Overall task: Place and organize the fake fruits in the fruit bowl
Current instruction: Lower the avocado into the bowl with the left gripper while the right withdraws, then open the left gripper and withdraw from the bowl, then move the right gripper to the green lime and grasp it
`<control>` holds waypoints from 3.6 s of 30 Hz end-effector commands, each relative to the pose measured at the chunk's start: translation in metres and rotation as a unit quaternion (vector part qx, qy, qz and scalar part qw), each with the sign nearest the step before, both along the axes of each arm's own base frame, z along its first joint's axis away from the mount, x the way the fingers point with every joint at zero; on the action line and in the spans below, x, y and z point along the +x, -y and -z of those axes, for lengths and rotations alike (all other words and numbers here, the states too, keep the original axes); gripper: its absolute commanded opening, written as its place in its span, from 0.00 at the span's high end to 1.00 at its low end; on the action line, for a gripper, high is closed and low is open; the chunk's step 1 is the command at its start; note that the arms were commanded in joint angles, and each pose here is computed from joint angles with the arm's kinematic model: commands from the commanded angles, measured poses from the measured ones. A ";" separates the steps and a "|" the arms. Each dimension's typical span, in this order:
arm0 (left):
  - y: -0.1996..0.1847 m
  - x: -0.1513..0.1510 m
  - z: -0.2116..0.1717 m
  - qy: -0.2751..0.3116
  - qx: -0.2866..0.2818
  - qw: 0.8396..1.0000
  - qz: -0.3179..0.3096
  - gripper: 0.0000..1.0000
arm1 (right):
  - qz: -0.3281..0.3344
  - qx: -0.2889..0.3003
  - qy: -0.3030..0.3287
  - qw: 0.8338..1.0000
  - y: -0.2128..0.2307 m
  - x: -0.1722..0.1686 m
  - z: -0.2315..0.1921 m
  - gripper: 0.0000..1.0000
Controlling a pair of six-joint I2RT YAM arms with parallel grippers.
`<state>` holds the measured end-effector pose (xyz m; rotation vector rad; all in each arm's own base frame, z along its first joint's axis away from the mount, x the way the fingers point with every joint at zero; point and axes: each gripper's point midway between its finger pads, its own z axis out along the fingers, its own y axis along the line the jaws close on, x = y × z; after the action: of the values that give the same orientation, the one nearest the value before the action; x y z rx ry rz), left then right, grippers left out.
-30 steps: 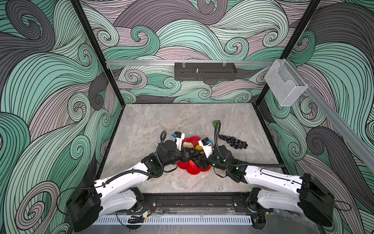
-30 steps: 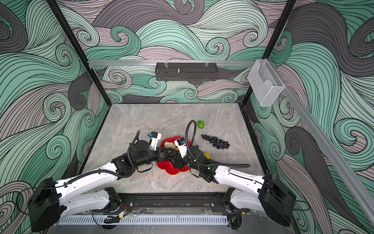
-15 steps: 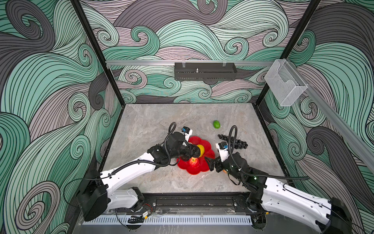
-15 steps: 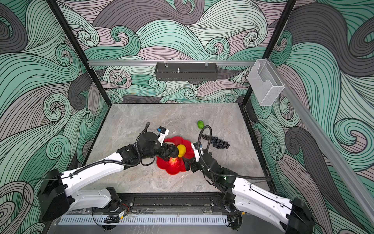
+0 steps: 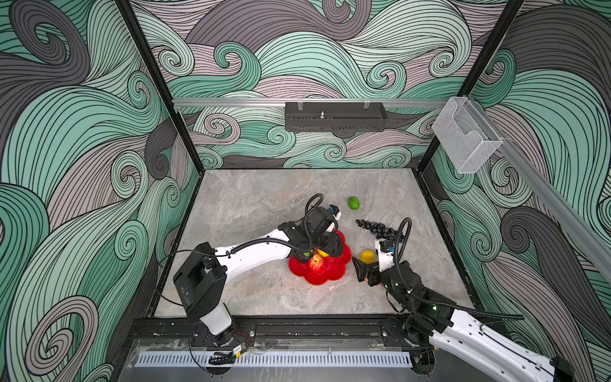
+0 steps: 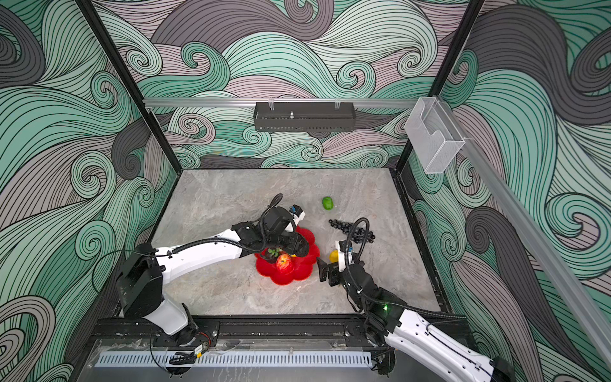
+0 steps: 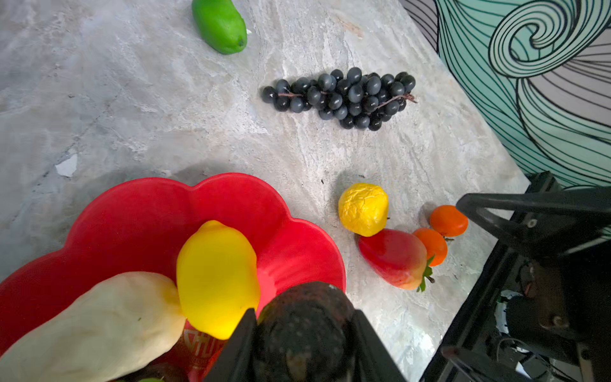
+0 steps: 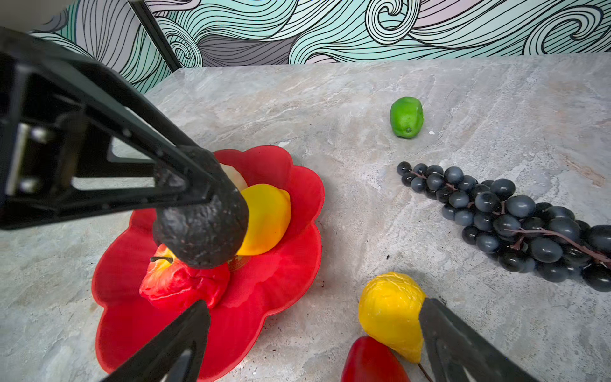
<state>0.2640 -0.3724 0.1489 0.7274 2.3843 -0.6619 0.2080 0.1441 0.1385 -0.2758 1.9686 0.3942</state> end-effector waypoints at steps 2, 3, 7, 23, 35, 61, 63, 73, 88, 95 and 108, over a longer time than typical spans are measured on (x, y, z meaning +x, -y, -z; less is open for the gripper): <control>0.017 -0.006 0.003 0.011 0.030 0.999 0.027 0.68 | 0.016 0.002 0.007 1.000 0.007 0.001 0.000 0.01; 0.018 -0.006 0.007 0.013 0.040 0.999 0.029 0.68 | 0.017 0.004 0.009 1.000 0.008 0.001 -0.001 0.01; 0.017 -0.004 0.019 0.014 0.067 0.997 0.030 0.68 | 0.023 0.011 0.015 1.000 0.012 0.000 -0.003 0.01; 0.012 0.003 0.062 0.042 0.148 0.988 0.029 0.67 | 0.026 0.016 0.020 0.999 0.014 -0.001 -0.004 0.01; 0.013 -0.005 0.067 0.058 0.154 0.986 0.041 0.48 | 0.027 0.016 0.022 0.999 0.015 -0.001 -0.005 0.01; -0.002 -0.007 0.018 0.089 0.099 0.991 0.001 0.37 | 0.076 0.013 -0.021 0.997 0.030 0.005 0.002 0.01; -0.011 -0.007 0.007 0.100 0.086 0.991 -0.014 0.35 | 0.092 0.012 -0.050 0.994 0.035 0.007 0.005 0.01; -0.095 -0.011 -0.021 0.160 0.035 0.979 -0.123 0.24 | 0.098 0.012 -0.180 0.979 0.033 0.025 0.018 0.03; -0.200 -0.028 -0.016 0.216 -0.077 0.943 -0.243 0.13 | 0.122 -0.013 -0.239 0.963 0.025 0.134 -0.006 0.13; -0.204 -0.031 -0.016 0.218 -0.093 0.941 -0.241 0.13 | 0.145 -0.023 -0.277 0.950 0.021 0.216 0.009 0.21; -0.210 -0.029 -0.016 0.217 -0.092 0.937 -0.257 0.13 | 0.166 -0.066 -0.337 0.924 0.031 0.309 0.062 0.26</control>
<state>0.2316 -0.1661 0.1603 0.1712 1.9647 -0.4318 0.5182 0.1177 0.0822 0.1626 2.6139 0.1716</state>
